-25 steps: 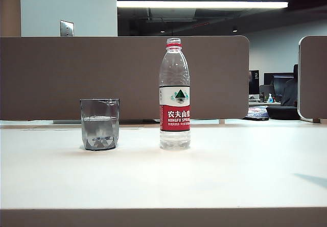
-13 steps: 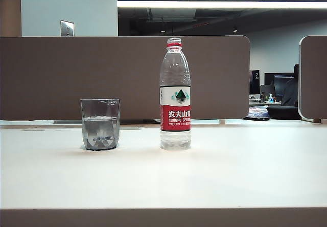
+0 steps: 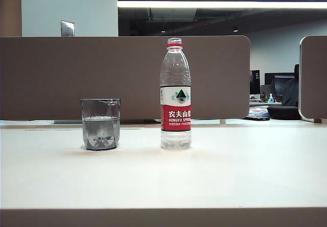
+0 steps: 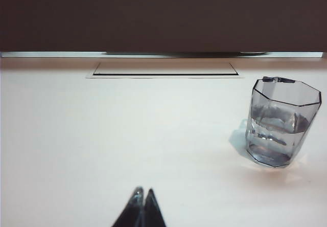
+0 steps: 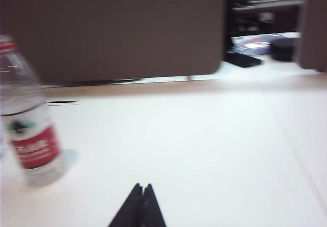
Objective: Pick up the mineral water bottle on the table and pour water into the mug until it's half full.
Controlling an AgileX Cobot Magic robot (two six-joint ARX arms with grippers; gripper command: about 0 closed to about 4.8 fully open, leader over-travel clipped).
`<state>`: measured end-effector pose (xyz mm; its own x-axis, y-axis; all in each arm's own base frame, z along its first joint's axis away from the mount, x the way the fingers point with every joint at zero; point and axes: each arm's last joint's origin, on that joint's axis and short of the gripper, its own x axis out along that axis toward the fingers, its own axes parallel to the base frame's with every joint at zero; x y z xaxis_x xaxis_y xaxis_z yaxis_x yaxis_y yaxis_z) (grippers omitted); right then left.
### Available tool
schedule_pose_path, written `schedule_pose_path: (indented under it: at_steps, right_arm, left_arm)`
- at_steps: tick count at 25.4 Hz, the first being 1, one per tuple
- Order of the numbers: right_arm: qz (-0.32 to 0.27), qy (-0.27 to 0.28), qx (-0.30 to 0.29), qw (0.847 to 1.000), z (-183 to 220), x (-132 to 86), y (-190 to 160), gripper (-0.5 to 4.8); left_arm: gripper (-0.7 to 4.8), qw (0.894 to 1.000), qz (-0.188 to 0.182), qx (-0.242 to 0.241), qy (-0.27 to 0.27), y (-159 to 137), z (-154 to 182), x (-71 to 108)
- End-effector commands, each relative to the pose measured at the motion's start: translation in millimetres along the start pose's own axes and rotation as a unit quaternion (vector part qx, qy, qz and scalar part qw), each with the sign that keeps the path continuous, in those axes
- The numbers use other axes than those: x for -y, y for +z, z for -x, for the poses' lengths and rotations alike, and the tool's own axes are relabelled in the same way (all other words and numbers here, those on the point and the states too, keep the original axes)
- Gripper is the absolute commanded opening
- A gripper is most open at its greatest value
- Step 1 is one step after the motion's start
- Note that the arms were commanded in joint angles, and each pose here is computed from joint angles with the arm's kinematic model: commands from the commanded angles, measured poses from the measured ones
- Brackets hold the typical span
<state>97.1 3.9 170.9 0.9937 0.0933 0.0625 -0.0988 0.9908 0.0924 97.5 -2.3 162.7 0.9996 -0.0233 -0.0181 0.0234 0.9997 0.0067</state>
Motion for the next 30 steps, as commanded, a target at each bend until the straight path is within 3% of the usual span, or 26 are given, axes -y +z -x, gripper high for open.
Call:
schedule_pose_path:
  at_steps: [1,30]
  right_arm:
    - [0.002,-0.027,0.008,1.000,-0.1,1.6,0.0,-0.08]
    - [0.001,-0.024,0.011,1.000,-0.1,1.4,0.6,-0.08]
  left_arm:
    - [-0.05,1.000,0.000,0.005,-0.002,1.8,0.2,0.1]
    - [-0.05,1.000,0.000,0.005,-0.002,1.8,0.2,0.1]
